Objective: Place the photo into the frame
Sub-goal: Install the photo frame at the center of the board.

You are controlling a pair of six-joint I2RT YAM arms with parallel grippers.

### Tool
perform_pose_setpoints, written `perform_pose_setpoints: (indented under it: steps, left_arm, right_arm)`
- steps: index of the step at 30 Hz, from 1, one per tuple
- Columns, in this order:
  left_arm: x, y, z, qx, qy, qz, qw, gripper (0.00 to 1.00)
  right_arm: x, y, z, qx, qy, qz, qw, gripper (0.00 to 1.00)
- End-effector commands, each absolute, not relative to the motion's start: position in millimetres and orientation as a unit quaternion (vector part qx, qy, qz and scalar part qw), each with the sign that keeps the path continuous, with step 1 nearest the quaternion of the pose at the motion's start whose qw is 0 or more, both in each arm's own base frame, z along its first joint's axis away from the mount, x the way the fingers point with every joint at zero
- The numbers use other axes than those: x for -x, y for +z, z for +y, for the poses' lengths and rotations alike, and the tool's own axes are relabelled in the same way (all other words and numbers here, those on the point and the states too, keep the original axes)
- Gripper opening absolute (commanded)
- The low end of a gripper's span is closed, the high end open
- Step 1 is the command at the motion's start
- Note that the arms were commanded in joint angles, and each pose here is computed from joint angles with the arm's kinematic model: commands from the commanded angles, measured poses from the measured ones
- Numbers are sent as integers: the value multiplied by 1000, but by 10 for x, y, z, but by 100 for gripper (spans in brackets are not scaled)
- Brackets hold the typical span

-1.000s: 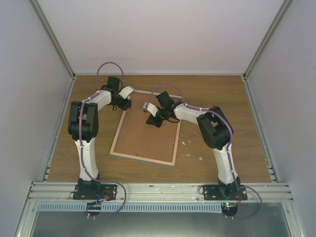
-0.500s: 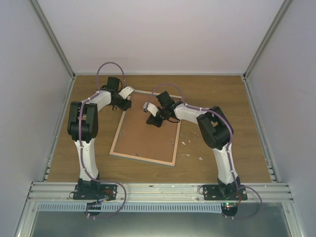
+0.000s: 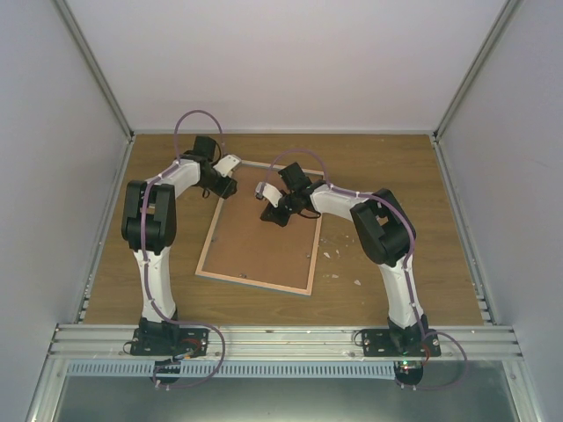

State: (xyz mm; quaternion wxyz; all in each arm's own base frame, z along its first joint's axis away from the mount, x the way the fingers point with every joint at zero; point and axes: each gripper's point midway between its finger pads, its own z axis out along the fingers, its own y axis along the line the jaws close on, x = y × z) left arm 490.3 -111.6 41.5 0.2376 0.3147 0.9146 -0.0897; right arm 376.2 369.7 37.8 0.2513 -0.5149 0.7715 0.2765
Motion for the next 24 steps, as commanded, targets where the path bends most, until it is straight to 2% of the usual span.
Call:
perform_pose_setpoints:
  steps: [1, 7, 14, 22, 24]
  left_arm:
    - [-4931, 348, -1070, -308, -89, 919, 231, 58]
    - [-4828, 195, -918, -314, -65, 921, 219, 56]
    - [-4834, 68, -662, -307, -33, 927, 214, 49]
    - [-4804, -75, -600, -318, -33, 925, 204, 37]
    - [-4780, -84, -624, -321, -41, 924, 202, 37]
  right_arm:
    - [-3759, 280, 3665, 516, 275, 773, 246, 13]
    - [-3762, 278, 3659, 516, 274, 773, 246, 13]
    - [-3767, 278, 3653, 516, 272, 774, 247, 13]
    - [-3772, 276, 3641, 515, 272, 774, 246, 13]
    - [-3768, 273, 3643, 516, 272, 774, 246, 13]
